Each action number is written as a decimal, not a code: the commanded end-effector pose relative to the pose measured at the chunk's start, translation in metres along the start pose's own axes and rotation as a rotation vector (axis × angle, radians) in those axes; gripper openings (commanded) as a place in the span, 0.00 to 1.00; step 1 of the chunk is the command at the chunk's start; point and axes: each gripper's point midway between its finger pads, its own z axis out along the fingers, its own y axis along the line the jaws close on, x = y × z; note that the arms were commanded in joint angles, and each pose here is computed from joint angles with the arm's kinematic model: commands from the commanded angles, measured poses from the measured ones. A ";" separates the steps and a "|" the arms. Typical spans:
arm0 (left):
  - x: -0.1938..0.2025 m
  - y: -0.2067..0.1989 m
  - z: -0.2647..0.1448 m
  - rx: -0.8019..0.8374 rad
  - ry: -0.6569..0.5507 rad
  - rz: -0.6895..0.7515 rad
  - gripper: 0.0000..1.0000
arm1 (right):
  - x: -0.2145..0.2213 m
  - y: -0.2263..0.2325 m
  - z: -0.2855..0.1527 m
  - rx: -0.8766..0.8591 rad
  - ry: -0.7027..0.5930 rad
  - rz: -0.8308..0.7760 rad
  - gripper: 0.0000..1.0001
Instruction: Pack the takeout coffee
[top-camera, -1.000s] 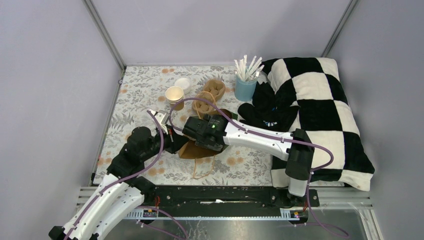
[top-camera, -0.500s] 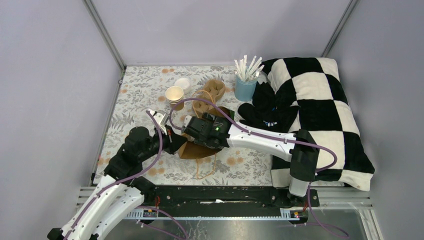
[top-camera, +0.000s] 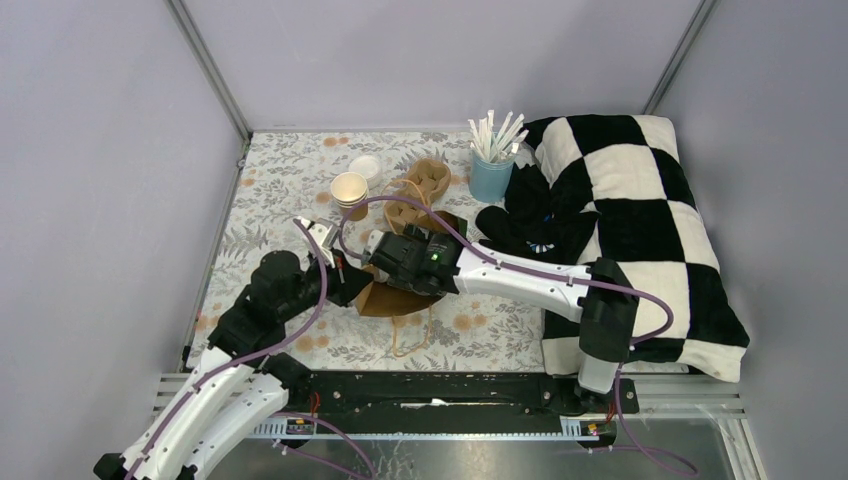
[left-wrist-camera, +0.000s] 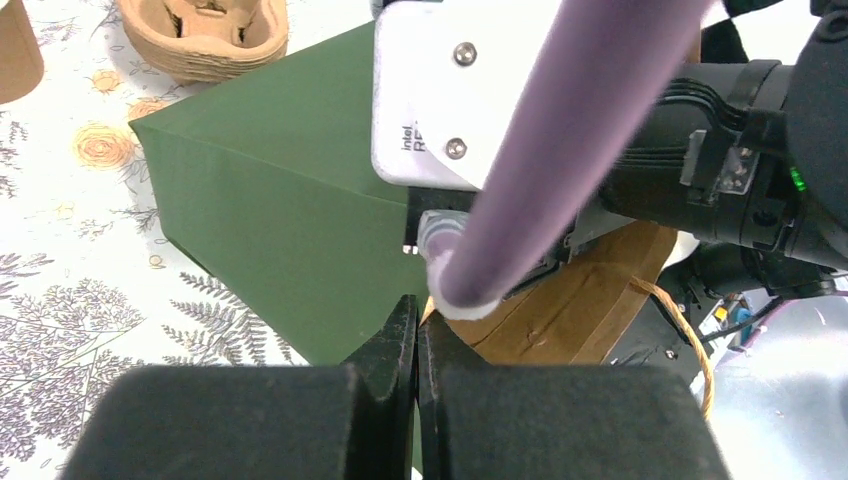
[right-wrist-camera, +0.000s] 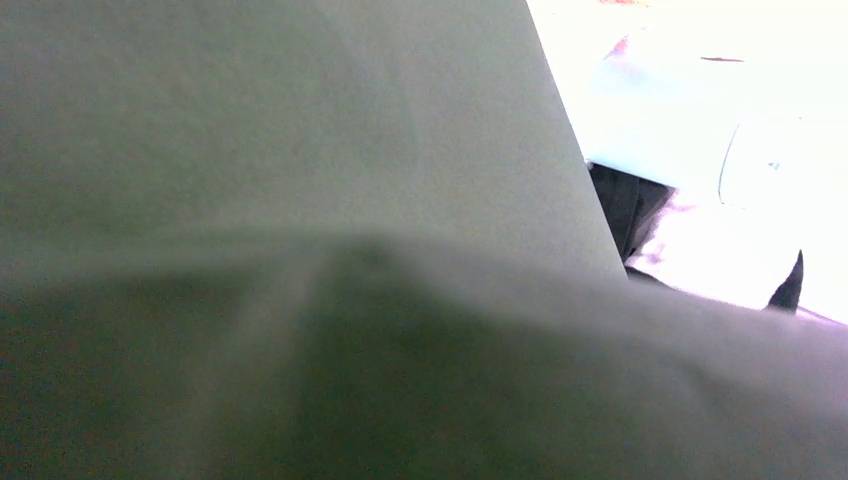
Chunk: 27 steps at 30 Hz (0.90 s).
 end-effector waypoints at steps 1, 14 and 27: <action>-0.054 -0.004 -0.013 -0.046 -0.164 0.053 0.00 | 0.037 -0.010 0.005 -0.012 0.066 -0.081 0.28; -0.065 0.020 -0.005 -0.199 -0.144 0.048 0.00 | 0.000 -0.022 -0.015 -0.118 -0.268 -0.074 0.26; -0.057 0.022 0.000 -0.184 -0.155 0.021 0.00 | 0.020 -0.033 -0.001 -0.035 -0.193 -0.321 0.22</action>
